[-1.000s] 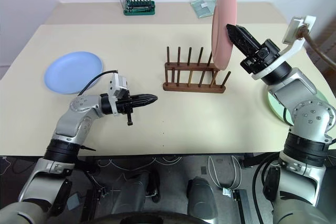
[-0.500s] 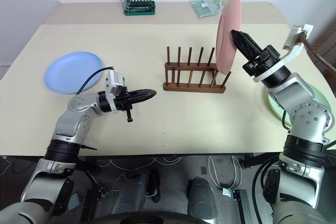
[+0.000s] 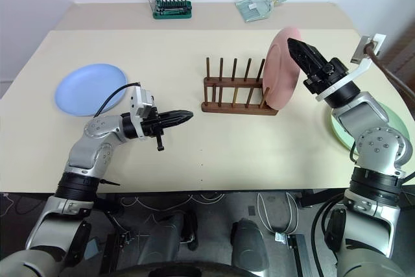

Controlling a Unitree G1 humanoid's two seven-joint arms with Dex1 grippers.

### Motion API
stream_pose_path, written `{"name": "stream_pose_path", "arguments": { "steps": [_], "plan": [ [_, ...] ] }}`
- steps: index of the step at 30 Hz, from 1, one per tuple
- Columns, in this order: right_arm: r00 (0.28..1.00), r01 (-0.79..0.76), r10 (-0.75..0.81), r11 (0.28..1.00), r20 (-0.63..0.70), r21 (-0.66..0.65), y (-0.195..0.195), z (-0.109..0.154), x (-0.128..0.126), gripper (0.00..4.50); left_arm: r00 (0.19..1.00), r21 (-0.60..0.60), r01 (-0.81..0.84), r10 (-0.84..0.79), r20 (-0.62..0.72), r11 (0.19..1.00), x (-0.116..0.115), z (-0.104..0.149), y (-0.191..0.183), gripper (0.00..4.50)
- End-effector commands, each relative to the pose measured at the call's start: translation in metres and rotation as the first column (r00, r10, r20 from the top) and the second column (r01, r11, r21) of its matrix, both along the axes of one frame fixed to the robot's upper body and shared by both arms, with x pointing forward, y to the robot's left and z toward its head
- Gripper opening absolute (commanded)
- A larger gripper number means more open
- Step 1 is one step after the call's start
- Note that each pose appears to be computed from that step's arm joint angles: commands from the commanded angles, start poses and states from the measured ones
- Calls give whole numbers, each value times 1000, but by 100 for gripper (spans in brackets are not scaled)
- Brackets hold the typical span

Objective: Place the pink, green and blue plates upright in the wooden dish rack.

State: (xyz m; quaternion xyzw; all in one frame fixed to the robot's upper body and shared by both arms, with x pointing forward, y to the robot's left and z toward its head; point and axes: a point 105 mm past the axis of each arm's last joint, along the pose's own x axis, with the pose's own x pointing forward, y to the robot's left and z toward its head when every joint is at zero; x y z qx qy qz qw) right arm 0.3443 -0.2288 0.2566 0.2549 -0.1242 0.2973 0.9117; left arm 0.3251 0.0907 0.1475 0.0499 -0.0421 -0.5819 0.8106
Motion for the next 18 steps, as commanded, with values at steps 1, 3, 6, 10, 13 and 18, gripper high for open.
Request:
{"name": "stream_pose_path", "arguments": {
  "steps": [1,3,6,10,13,18],
  "plan": [
    [982,148,-133,983,133,-106,-18,30,-10,340,999,-14,15,-15,44,1000,0,14,-8,0],
    [969,199,-174,971,174,-136,-24,38,-16,340,999,-14,15,-14,45,1000,2,16,-12,0],
    [937,316,-268,926,225,-209,-42,47,-29,340,999,-15,15,-14,46,1000,2,19,-14,0],
    [899,437,-382,814,214,-383,-69,39,-42,340,999,-16,16,-15,41,1000,1,19,-14,0],
    [906,390,-406,692,119,-607,-78,6,-47,340,999,-6,34,-34,30,999,0,16,-15,0],
    [887,128,-451,451,-102,-883,-92,-77,-63,340,995,8,98,-98,21,995,-5,13,-25,0]
  ]
}}
